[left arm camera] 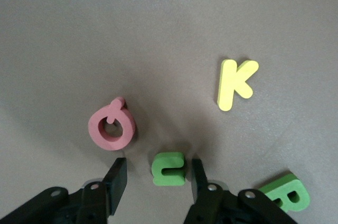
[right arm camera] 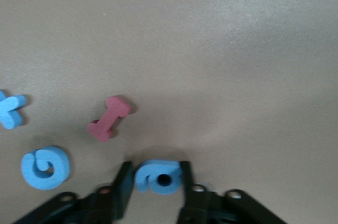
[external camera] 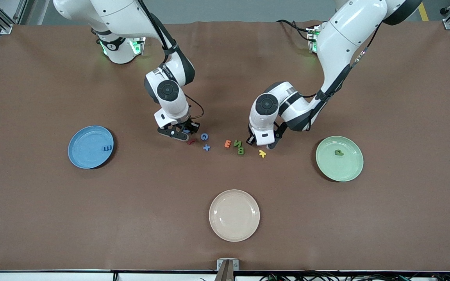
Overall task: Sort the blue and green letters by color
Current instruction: 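Grasp a green letter with the left gripper while the right gripper grasps blue G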
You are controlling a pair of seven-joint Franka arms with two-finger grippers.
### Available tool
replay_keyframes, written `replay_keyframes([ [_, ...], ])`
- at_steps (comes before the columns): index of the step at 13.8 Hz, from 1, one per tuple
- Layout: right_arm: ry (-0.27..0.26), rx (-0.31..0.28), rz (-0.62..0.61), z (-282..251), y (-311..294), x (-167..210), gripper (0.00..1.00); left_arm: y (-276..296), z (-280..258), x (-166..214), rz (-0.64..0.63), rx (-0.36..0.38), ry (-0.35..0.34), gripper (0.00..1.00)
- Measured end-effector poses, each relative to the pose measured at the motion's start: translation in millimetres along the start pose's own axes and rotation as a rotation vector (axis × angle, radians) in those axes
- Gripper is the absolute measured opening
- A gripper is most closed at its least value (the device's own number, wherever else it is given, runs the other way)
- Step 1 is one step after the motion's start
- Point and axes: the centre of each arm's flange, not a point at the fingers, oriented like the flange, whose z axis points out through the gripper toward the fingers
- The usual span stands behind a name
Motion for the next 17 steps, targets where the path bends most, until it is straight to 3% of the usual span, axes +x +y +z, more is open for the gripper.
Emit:
replay_keyframes([
  [2, 0.0, -0.001, 0.0, 0.0, 0.1, 0.1, 0.37, 0.2, -0.2, 0.0, 0.001, -0.001, 0.001, 0.56],
  [5, -0.015, -0.025, 0.006, -0.9, 5.1, 3.9, 0.37, 2.3, -2.5, 0.3, 0.001, -0.007, 0.001, 0.26],
  [10, -0.084, -0.074, -0.056, -43.9, 53.1, 53.3, 0.37, 12.4, -18.7, 8.7, -0.009, -0.032, 0.012, 0.27],
  [13, -0.1, -0.074, -0.135, -76.5, 108.8, 97.6, 0.37, 24.2, -60.9, 25.3, -0.01, -0.011, 0.07, 0.27],
  [17, -0.109, -0.074, -0.262, -92.7, 222.0, 163.1, 0.37, 23.7, -106.1, 90.2, 0.06, 0.011, 0.118, 0.27],
])
